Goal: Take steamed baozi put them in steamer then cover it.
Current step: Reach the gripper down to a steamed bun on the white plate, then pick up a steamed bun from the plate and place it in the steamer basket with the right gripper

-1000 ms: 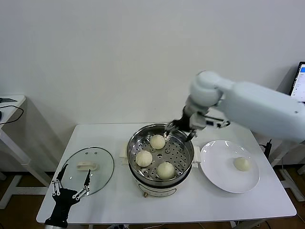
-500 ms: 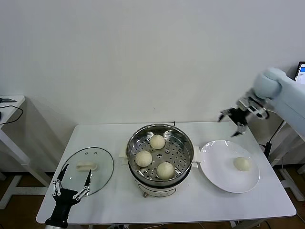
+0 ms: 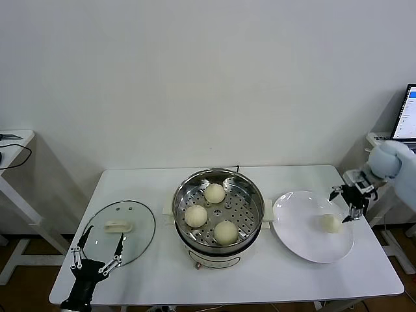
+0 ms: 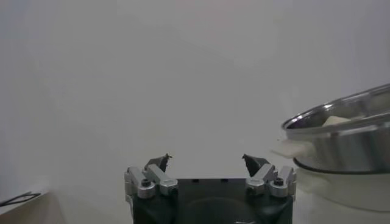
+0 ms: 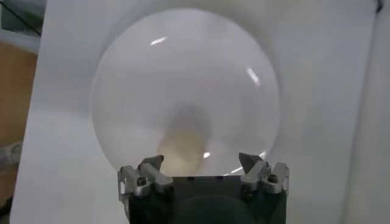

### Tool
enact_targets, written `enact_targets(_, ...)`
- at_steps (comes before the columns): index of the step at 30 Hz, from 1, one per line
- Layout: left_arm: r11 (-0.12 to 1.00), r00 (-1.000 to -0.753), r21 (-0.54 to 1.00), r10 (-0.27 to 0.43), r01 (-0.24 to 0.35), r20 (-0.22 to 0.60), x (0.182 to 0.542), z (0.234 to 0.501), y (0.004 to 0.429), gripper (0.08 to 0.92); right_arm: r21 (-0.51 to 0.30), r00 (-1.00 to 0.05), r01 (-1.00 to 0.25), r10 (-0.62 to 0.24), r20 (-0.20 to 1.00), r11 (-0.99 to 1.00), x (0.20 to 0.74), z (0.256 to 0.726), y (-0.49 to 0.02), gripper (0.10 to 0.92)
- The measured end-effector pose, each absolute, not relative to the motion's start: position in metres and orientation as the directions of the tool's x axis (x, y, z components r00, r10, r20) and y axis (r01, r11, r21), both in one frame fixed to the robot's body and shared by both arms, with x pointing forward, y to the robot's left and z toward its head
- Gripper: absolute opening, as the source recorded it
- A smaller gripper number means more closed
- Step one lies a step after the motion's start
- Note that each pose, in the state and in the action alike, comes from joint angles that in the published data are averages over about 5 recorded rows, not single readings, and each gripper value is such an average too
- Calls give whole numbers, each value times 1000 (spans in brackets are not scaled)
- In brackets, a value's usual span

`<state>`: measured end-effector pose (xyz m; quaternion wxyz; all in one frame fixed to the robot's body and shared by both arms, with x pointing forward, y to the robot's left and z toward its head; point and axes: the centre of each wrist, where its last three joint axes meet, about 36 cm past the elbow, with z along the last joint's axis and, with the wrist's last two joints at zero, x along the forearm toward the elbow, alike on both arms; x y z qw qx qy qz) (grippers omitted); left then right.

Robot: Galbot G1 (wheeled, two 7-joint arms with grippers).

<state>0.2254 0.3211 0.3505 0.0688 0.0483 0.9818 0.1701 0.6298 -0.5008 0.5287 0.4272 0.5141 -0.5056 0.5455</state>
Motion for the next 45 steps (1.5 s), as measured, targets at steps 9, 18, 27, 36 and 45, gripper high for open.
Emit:
enact_targets(9, 937, -988, 344, 110, 65, -113, 224, 351, 322, 823, -130, -127, -989, -47, 991, -68, 628, 494, -502, 823)
enact_targets(18, 937, -988, 345, 104, 60, -113, 224, 352, 324, 823, -127, -125, -990, -33, 992, -56, 627, 475, -498, 812)
enact_targets(27, 938, -988, 341, 102, 58, -113, 223, 351, 322, 823, -132, -131, -990, -31, 991, -50, 624, 466, -497, 694)
enact_targets(36, 937, -988, 345, 102, 56, -117, 225, 352, 323, 823, -145, -142, -987, -46, 989, -69, 629, 485, -491, 653)
enact_targets(45, 937, -986, 345, 110, 61, -123, 228, 352, 322, 823, -158, -134, -970, -136, 982, -184, 662, 585, -422, 665)
